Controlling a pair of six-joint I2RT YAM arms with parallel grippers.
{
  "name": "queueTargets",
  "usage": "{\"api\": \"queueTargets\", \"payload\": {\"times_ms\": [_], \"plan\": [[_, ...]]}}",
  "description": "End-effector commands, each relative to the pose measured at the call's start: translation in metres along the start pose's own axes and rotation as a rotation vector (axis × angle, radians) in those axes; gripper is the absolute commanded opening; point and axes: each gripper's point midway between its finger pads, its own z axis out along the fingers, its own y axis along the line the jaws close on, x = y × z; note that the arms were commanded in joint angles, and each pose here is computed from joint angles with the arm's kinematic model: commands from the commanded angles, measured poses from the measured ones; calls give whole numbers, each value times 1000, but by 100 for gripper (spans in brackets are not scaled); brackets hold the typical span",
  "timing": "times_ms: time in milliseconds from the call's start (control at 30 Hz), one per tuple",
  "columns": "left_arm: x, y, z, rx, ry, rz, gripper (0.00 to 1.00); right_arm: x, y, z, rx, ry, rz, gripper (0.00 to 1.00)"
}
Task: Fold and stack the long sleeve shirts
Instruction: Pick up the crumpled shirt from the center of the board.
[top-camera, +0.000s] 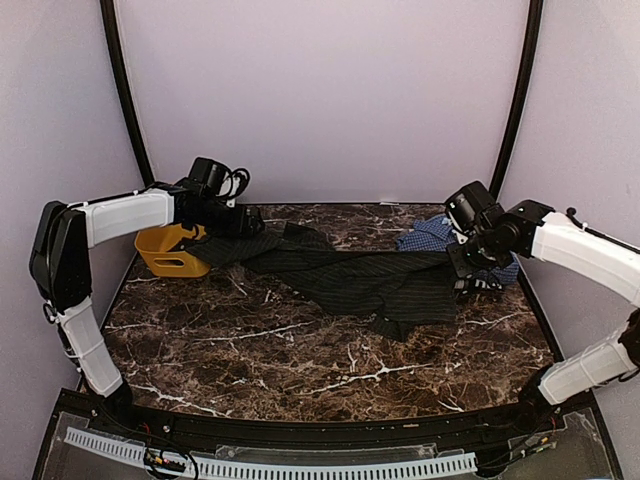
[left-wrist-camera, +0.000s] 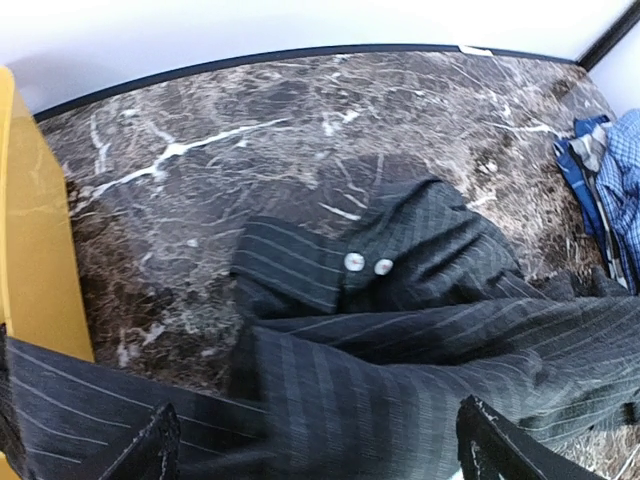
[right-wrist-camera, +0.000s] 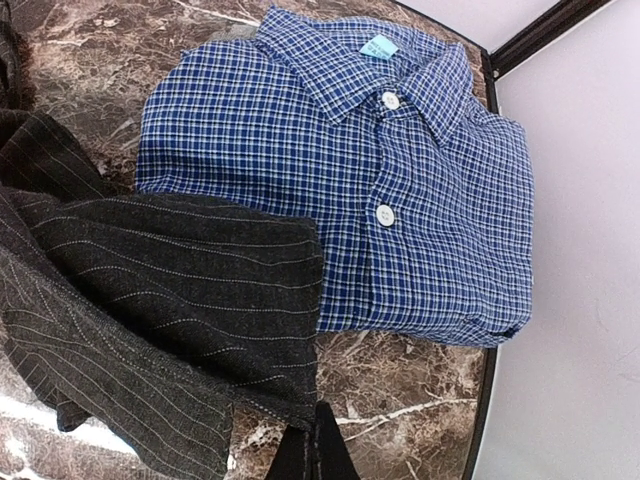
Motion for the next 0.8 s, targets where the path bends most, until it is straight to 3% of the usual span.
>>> {"api": "queueTargets", "payload": {"times_ms": [0,300,633,700,767], "plan": [[-16,13,-21,43,-33,-86,95,-2,-11,-6,16,-30,48,0],[-2,-12,0,250,62,-166,95,-1,-10,-6,7,-29,45,0],[26,-19,21,305,172,-204,64,-1,-8,-5,1,-28,40,0],[31,-24,21,339,187,-210,54,-2,-9,-5,3,-31,41,0],[33,-32,17,393,196,-217,36,-4,-10,-6,9,-34,44,0]]}}
